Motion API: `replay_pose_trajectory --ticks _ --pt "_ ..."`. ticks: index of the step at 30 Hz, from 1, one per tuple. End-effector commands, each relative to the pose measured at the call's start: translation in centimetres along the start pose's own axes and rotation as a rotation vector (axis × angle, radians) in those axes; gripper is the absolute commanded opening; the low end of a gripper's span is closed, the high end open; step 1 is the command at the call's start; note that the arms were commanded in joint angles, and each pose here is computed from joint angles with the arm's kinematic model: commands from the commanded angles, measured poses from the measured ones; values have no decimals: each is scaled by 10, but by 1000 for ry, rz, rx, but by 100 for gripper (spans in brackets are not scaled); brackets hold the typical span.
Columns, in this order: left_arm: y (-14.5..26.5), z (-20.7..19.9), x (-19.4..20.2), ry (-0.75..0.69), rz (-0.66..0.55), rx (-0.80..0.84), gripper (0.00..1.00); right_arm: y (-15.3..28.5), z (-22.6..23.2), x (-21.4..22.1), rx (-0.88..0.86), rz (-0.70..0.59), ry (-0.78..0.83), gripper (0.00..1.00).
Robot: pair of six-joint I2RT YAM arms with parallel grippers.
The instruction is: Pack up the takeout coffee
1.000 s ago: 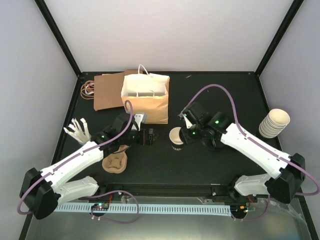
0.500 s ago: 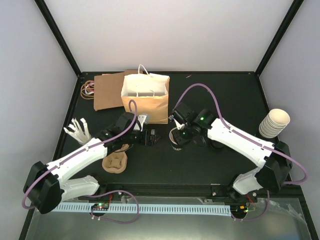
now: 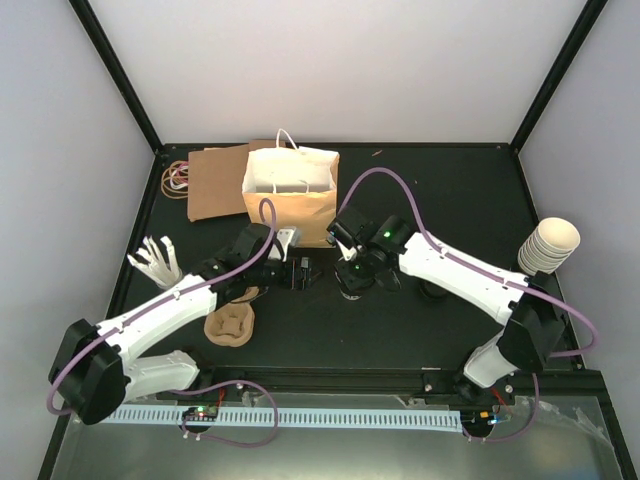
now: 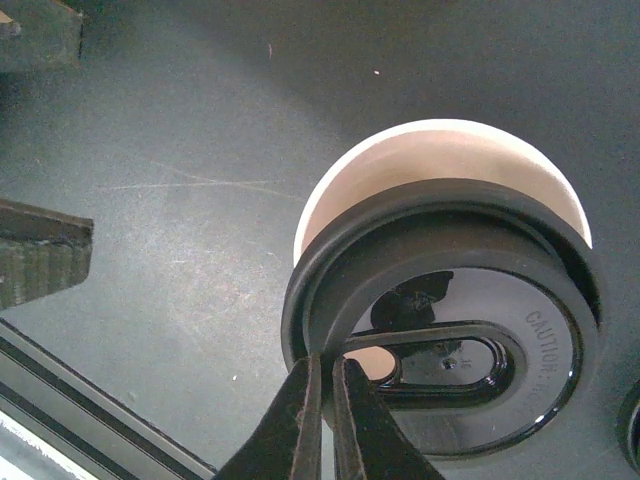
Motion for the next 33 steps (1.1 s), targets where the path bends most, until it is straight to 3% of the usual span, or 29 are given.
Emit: replay_pose_trajectory --ticks 1,14,33 --pt "-1 -10 -7 -6 -11 51 78 3 2 -8 17 -13 31 6" --pt "-6 -6 -7 -3 -7 45 71 8 -12 -5 113 14 42 6" --pt "-18 -1 -9 10 4 46 60 -1 -5 -19 89 29 74 6"
Point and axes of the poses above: each gripper's point midway between its finger pads, its own y axis back along the fingers, its own z axis along the line the jaws close on, x = y × z, the point moved 2 cm from there along y, back along the fingers, and after that the axes turned 7 degrees about y, right-handed, at the moved point
